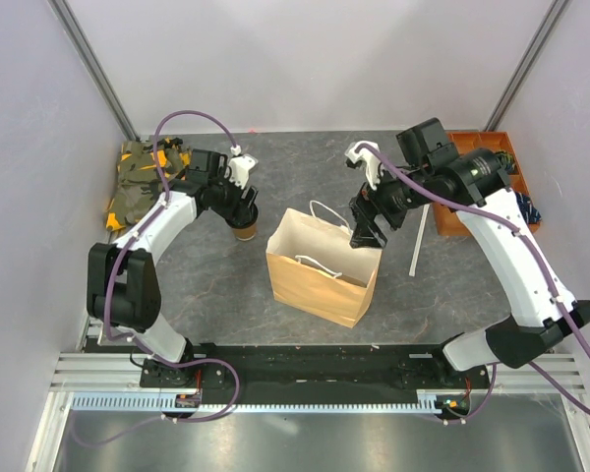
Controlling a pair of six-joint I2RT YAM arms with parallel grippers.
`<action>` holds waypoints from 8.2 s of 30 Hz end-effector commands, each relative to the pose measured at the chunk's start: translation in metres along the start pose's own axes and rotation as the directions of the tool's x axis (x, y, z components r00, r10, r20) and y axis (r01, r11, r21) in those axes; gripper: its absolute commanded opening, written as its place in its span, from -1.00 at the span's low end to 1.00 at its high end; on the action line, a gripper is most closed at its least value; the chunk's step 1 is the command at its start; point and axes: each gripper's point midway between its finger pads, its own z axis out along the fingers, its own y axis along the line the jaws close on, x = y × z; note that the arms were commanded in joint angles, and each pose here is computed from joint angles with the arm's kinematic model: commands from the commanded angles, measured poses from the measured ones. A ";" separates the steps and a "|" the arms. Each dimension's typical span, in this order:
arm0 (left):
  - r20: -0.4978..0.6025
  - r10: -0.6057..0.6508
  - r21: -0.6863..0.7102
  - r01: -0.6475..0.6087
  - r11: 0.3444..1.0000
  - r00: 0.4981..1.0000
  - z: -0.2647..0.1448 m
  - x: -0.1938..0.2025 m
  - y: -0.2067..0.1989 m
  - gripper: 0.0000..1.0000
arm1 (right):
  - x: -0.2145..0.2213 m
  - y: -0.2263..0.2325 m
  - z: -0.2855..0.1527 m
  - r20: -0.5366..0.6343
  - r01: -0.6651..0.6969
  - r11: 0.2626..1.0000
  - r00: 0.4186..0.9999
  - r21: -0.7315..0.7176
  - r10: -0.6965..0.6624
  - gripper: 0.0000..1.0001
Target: Pack the takeout coffee
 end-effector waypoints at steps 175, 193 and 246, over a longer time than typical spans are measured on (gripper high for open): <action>0.386 0.697 0.116 -0.781 0.614 0.605 -0.082 0.012 -0.245 -0.23 | 0.009 0.085 0.014 0.360 0.374 0.924 0.853 0.083 -0.378 -1.00; 0.436 0.678 0.053 -0.769 0.637 0.592 -0.075 -0.003 -0.246 -0.41 | 0.008 0.080 0.012 0.348 0.342 0.934 0.867 0.105 -0.357 -1.00; 0.095 0.653 0.376 -0.635 0.675 0.751 -0.036 0.086 -0.251 -0.49 | 0.011 0.066 0.014 0.302 0.354 0.923 0.873 0.150 -0.384 -1.00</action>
